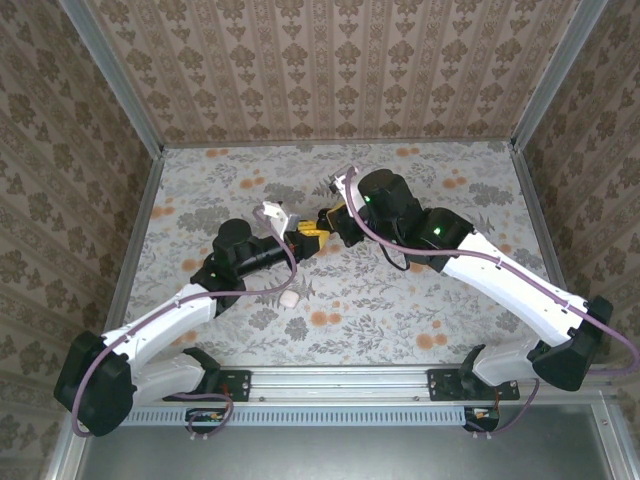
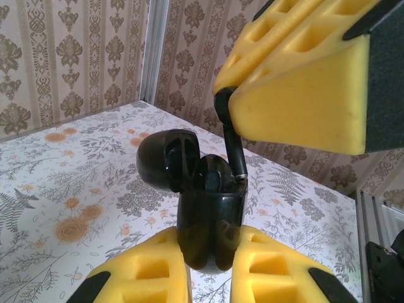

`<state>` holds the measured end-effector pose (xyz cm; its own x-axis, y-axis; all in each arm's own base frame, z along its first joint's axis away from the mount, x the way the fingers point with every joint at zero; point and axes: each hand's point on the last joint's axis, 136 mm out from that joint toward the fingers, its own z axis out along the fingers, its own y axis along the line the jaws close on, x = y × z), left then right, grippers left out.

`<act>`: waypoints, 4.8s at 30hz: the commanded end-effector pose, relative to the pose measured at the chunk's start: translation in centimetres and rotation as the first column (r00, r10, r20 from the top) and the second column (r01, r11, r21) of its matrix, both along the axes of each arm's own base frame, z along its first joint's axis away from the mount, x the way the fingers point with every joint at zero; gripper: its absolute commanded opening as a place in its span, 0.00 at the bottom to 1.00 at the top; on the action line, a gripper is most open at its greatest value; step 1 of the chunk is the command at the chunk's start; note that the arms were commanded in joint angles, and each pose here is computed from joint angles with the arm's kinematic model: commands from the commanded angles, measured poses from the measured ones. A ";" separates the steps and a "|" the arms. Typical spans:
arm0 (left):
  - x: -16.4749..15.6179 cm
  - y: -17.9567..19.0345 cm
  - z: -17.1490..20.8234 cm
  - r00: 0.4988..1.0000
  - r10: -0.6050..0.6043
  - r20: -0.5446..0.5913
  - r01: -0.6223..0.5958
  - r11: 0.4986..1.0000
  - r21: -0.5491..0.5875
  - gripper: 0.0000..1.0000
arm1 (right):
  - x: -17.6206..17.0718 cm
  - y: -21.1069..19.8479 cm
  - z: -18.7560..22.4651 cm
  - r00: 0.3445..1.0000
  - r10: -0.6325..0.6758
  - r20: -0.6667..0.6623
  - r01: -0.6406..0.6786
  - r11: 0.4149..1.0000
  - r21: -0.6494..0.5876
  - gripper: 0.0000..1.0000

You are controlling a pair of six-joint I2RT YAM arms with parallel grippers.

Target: Insert the wireless bluetooth earbuds into the charging case

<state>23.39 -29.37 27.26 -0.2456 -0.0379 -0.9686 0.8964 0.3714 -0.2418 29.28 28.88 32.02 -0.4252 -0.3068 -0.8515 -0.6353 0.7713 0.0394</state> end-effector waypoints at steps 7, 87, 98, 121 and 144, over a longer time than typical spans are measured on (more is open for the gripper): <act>-0.1 0.0 3.3 0.999 0.002 0.049 0.001 0.997 -0.074 0.00 | 0.1 -0.6 -0.4 0.999 0.001 0.040 0.002 0.998 -0.065 0.12; 0.3 0.7 4.2 0.998 0.043 0.053 -0.035 0.990 -0.140 0.00 | -1.8 -1.9 6.8 0.983 0.035 -0.182 0.050 0.895 0.444 0.68; 0.5 0.5 4.2 0.998 0.039 0.056 -0.031 0.991 -0.130 0.00 | -2.1 -1.7 2.9 0.924 0.025 -0.382 0.127 0.921 0.368 0.51; 0.2 0.6 4.3 0.998 0.033 0.056 -0.026 0.992 -0.121 0.00 | 0.0 -3.0 -0.5 0.909 -0.079 -0.410 0.195 0.949 0.249 0.50; 0.2 0.6 4.1 0.998 0.034 0.050 -0.028 0.992 -0.119 0.00 | -1.9 -1.9 3.0 0.931 0.087 -0.354 0.073 0.907 0.415 0.56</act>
